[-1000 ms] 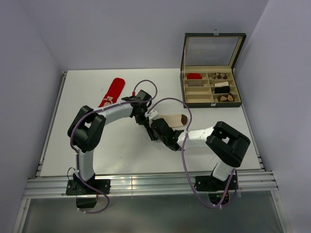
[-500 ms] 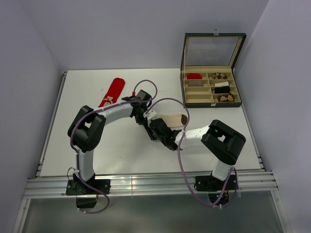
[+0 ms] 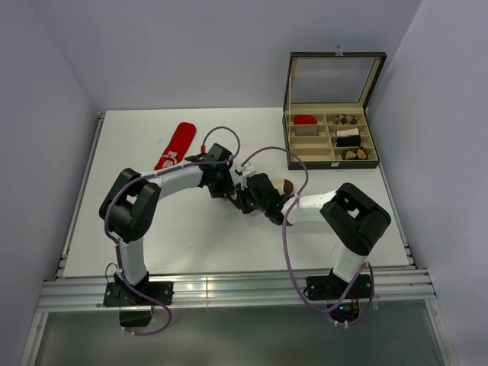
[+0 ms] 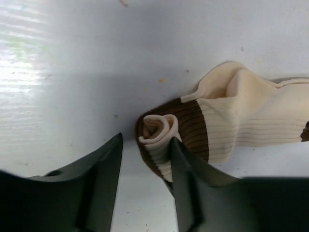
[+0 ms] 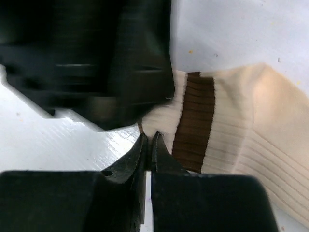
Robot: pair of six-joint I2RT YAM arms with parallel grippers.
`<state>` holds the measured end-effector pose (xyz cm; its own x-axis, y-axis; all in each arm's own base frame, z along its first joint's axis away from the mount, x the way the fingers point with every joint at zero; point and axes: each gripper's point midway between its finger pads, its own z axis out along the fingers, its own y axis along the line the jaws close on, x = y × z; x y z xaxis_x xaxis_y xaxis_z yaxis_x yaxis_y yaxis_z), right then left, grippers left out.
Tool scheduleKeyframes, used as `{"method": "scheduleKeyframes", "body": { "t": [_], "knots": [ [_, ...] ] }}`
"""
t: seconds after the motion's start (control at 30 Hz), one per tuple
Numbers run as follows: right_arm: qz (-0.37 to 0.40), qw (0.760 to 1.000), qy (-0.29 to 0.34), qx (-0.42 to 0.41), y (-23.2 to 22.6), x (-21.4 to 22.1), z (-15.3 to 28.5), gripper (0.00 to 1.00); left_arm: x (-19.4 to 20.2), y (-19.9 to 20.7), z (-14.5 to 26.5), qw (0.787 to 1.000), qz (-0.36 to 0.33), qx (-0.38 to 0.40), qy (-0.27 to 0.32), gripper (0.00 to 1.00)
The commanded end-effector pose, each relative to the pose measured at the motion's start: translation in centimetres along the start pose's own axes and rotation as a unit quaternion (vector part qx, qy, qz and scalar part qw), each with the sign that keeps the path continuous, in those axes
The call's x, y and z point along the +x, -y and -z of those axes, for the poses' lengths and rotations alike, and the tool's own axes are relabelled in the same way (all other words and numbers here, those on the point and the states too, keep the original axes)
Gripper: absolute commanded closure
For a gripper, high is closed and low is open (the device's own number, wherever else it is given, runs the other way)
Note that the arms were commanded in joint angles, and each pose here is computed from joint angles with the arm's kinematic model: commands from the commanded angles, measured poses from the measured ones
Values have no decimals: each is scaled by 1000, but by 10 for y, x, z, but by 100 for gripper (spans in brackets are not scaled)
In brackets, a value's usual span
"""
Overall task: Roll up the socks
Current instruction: Roll the sock at the center of the board.
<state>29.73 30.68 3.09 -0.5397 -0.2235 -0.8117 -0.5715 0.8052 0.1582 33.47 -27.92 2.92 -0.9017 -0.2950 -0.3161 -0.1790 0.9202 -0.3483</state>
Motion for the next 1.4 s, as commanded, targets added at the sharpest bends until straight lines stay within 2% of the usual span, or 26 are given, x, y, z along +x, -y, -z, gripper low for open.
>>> {"method": "scheduleKeyframes", "body": {
  "t": [0.0, 0.03, 0.13, 0.3, 0.47, 0.83, 0.97, 1.17, 1.37],
  "knots": [
    [-69, 993, -49, -86, -11, 13, 10, 100, -14, 2, 21, 999, 31, 21, 33, 50],
    [-88, 990, -49, -96, -5, 8, 12, 100, -20, 3, 29, 998, 43, 29, 44, 44],
    [-142, 976, -69, -152, -13, 6, 15, 100, -31, 1, 41, 994, 67, 42, 70, 36],
    [-242, 942, -110, -207, -9, 15, 8, 100, -33, -3, 51, 989, 96, 65, 96, 32],
    [-334, 901, -138, -239, -4, 26, 5, 100, -26, -4, 50, 988, 98, 81, 90, 32],
    [-455, 856, -164, -184, 30, 55, 0, 100, -15, 3, 36, 989, 90, 91, 71, 35],
    [-471, 849, -171, -169, 36, 65, 0, 100, -14, 12, 32, 989, 83, 99, 68, 36],
    [-467, 851, -181, -157, 41, 70, -1, 100, -11, 15, 20, 991, 79, 93, 60, 39],
    [-459, 856, -180, -154, 44, 67, -4, 100, -18, 29, 33, 986, 73, 125, 80, 37]
  ]
}}
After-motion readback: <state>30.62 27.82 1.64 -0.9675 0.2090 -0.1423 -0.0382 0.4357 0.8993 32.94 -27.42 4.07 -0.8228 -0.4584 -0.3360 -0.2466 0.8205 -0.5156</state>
